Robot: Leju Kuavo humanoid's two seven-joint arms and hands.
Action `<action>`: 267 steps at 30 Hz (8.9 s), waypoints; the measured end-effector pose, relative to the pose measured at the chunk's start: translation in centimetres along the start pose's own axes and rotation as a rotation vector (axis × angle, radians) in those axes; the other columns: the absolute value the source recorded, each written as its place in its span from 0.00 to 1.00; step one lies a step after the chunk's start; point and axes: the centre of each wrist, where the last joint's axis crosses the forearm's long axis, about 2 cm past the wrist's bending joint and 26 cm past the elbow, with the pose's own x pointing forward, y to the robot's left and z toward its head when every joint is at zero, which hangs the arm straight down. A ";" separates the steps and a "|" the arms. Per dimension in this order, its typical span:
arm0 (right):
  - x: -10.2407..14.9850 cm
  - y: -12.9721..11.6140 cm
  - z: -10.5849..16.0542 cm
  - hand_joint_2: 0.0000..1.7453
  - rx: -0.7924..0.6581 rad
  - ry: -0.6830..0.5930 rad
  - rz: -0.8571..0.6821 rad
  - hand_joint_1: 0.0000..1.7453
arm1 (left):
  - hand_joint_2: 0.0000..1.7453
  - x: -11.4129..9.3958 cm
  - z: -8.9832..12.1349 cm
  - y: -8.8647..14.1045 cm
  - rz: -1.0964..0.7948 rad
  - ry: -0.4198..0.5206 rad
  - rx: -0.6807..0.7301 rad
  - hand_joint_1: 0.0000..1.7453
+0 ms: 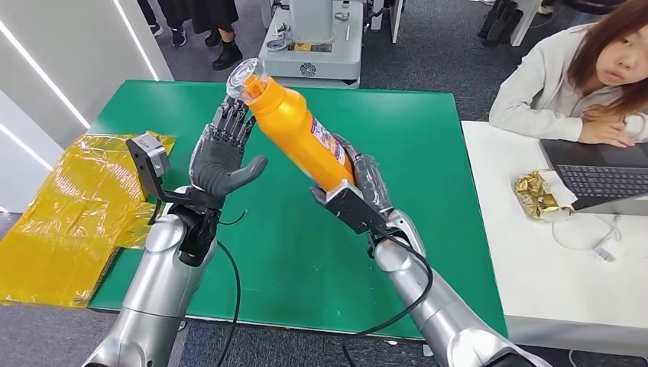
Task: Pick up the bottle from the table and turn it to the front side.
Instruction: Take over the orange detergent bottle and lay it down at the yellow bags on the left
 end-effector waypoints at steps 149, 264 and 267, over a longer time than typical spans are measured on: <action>-0.9 -3.1 16.0 1.00 -0.300 -0.051 -0.164 0.00 | 1.00 7.8 -1.1 24.5 -2.055 0.890 -0.519 1.00; 0.4 -4.0 14.6 1.00 -0.282 -0.045 -0.155 0.00 | 1.00 3.2 17.1 25.0 -1.474 1.127 -0.410 0.00; 0.3 -3.9 14.6 1.00 -0.279 -0.042 -0.156 0.00 | 1.00 2.7 17.3 24.6 -1.490 1.084 -0.382 0.00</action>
